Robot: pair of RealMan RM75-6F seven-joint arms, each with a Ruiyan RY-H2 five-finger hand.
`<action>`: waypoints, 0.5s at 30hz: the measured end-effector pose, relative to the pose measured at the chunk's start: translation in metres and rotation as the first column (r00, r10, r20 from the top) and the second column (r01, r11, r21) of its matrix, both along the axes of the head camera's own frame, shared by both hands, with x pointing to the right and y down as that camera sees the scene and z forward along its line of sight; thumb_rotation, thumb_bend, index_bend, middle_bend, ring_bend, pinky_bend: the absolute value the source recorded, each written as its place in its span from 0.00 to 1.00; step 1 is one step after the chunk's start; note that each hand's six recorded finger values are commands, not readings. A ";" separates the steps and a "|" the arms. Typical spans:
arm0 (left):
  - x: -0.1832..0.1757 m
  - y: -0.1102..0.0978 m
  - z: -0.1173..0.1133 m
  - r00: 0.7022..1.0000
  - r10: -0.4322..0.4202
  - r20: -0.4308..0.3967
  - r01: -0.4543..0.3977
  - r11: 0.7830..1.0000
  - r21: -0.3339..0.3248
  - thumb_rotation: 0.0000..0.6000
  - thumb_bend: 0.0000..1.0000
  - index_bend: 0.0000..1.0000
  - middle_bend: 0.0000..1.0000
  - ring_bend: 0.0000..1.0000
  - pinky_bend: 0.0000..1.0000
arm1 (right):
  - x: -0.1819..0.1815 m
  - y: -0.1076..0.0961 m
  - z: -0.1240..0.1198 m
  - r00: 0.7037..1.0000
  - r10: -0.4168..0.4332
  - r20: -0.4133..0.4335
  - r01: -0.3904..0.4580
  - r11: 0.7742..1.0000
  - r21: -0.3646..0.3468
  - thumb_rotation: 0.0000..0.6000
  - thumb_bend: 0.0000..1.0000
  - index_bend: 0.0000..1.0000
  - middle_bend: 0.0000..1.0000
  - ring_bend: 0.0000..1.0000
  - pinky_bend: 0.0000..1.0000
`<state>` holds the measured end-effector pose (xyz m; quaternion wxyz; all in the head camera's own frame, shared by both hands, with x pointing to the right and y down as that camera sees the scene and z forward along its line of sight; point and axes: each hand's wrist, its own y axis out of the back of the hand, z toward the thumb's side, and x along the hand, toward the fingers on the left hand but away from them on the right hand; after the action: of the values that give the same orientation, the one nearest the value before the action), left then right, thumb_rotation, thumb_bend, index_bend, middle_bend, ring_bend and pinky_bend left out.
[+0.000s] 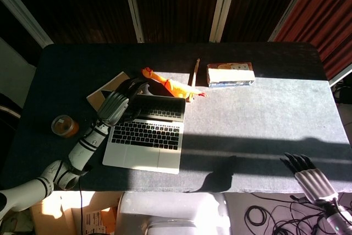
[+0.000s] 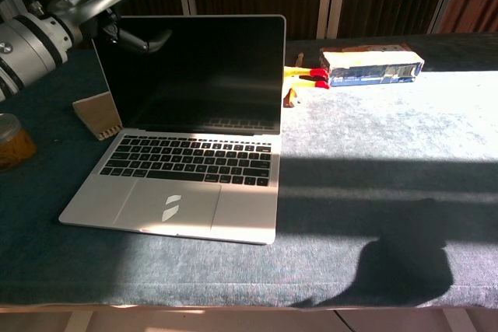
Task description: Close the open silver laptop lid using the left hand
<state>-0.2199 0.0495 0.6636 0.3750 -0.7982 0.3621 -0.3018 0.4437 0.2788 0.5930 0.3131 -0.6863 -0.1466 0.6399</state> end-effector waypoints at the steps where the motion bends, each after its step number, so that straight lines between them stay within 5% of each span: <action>1: 0.000 -0.001 0.001 1.000 -0.003 -0.003 0.003 1.000 -0.007 1.00 0.51 0.14 0.25 0.09 0.11 | 0.004 0.001 -0.001 1.000 0.007 -0.002 -0.007 1.000 0.004 1.00 0.09 0.00 0.00 0.00 0.00; 6: 0.003 -0.001 0.006 1.000 0.001 -0.004 -0.001 0.999 -0.032 1.00 0.55 0.26 0.38 0.20 0.11 | 0.012 0.002 -0.003 1.000 0.027 -0.001 -0.027 1.000 0.011 1.00 0.09 0.00 0.00 0.00 0.00; 15: 0.001 0.004 0.006 0.999 0.020 0.036 -0.019 0.999 -0.032 1.00 0.57 0.32 0.40 0.21 0.12 | 0.009 0.003 -0.002 1.000 0.027 0.009 -0.027 0.999 0.019 1.00 0.09 0.00 0.00 0.00 0.00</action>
<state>-0.2194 0.0536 0.6691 0.3717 -0.8020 0.3424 -0.3185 0.4530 0.2823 0.5906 0.3104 -0.6838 -0.1634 0.6399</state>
